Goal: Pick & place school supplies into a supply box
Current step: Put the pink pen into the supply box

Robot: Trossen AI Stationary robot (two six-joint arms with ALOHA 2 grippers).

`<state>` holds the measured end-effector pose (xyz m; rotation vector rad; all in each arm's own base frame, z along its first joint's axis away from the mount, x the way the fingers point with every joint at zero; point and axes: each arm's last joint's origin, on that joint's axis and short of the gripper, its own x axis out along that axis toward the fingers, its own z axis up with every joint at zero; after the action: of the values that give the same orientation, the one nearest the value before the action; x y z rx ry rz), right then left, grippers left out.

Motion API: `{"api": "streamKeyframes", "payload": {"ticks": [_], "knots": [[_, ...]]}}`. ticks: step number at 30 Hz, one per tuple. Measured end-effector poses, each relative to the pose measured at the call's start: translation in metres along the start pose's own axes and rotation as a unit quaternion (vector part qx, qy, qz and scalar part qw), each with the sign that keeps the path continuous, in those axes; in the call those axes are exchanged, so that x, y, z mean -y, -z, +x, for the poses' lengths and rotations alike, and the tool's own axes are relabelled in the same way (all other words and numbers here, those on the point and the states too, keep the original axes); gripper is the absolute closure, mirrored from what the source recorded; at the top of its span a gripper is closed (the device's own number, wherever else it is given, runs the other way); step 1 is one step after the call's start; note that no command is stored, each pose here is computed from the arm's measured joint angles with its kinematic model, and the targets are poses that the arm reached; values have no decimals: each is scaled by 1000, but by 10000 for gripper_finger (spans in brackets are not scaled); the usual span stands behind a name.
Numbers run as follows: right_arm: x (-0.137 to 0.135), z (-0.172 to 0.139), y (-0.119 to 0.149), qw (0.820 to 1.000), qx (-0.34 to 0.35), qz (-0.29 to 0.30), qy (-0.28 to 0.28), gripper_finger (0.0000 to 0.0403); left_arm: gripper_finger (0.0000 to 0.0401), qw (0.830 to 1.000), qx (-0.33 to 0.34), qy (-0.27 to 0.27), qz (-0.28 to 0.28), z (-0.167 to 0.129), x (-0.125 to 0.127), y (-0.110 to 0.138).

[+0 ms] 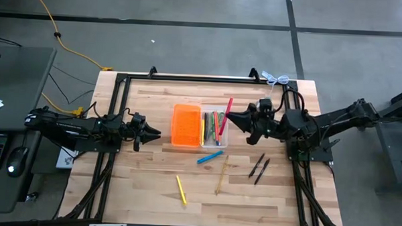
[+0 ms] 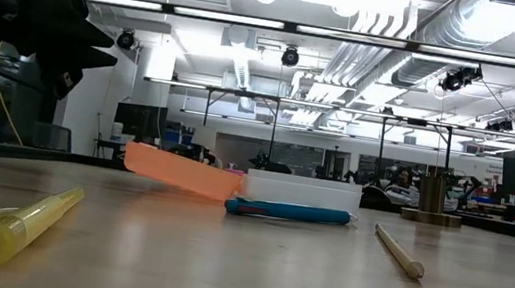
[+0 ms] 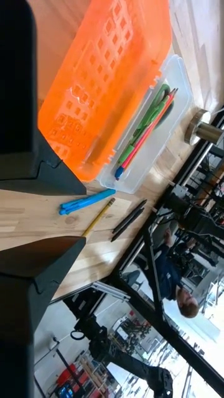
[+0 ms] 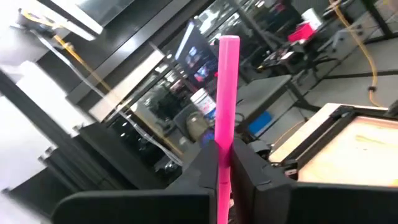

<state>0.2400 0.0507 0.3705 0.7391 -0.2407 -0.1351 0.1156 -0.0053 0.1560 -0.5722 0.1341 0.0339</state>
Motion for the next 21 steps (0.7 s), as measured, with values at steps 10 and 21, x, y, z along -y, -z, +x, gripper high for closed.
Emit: {"api": "streamKeyframes", "payload": {"ticks": [10, 21], "knots": [[3, 6, 4, 997, -10, 9, 75, 402, 256, 1000, 8, 5, 2, 0, 1, -1], [0, 39, 3, 986, -71, -13, 153, 402, 256, 1000, 11, 7, 3, 0, 1, -2]]}}
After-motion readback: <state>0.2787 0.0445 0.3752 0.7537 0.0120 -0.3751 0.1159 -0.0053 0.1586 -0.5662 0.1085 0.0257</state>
